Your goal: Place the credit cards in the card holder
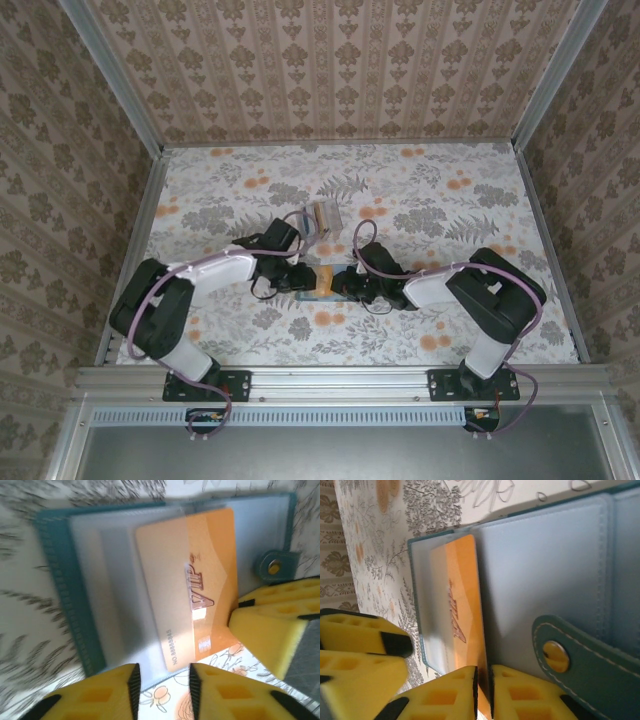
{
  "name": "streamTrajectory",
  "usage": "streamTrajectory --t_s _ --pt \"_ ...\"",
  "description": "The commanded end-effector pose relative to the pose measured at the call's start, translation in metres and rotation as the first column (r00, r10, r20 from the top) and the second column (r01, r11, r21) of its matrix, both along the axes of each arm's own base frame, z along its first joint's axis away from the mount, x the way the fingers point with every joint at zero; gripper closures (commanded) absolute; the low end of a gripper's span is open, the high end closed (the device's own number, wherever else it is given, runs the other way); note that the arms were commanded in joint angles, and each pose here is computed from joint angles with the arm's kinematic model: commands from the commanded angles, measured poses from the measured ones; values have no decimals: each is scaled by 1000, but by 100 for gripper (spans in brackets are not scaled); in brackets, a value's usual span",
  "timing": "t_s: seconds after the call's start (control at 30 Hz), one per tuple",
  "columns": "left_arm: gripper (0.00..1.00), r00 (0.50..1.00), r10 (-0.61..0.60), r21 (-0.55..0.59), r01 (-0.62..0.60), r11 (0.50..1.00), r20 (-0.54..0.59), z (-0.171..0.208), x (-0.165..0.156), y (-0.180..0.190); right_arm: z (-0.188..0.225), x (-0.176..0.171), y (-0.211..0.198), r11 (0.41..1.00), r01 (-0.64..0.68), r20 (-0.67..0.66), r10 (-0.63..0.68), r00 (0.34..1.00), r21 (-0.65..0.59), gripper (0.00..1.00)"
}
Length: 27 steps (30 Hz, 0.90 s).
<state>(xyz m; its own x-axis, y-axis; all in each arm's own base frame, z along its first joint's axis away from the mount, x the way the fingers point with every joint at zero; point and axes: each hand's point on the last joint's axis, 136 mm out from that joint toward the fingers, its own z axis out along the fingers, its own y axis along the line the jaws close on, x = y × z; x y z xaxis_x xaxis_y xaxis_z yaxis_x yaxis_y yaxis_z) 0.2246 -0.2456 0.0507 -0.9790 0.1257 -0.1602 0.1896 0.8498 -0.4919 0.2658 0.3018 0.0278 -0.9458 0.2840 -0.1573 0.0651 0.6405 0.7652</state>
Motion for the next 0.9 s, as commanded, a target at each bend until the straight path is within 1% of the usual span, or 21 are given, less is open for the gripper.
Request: streamTrajectory --t_s 0.0,0.1,0.17,0.27,0.4,0.47,0.57,0.73,0.87 --pt "62 996 76 45 -78 996 42 8 5 28 -11 -4 -12 995 7 -19 -9 1000 -103 80" --pt "62 997 74 15 -75 997 20 1 7 28 -11 -5 -11 993 -7 -17 5 1000 -115 79" --pt "63 999 52 -35 -52 998 5 -6 6 16 -12 -4 -9 993 -14 -20 12 1000 -116 84" --pt "65 999 53 -102 -54 993 -10 -11 7 1 -10 -6 -4 993 -24 -16 22 1000 -113 91" --pt "70 999 53 -80 -53 995 -3 -16 7 -1 -8 -7 5 994 -29 -12 28 1000 -104 94" --pt "73 998 57 -97 -57 994 -2 -15 7 -4 -7 -6 9 995 -21 -7 21 1000 -97 95" --pt "75 998 61 -92 -61 994 4 -14 6 -4 -9 -3 12 995 -9 -2 9 1000 -100 96" --pt "77 998 63 -105 -64 992 -15 -15 1 -8 -13 1 22 998 0 -12 -1 1000 -67 96" --pt "77 998 59 -123 -63 990 -35 -14 -3 -13 -7 3 34 999 -12 -8 12 1000 -40 94"
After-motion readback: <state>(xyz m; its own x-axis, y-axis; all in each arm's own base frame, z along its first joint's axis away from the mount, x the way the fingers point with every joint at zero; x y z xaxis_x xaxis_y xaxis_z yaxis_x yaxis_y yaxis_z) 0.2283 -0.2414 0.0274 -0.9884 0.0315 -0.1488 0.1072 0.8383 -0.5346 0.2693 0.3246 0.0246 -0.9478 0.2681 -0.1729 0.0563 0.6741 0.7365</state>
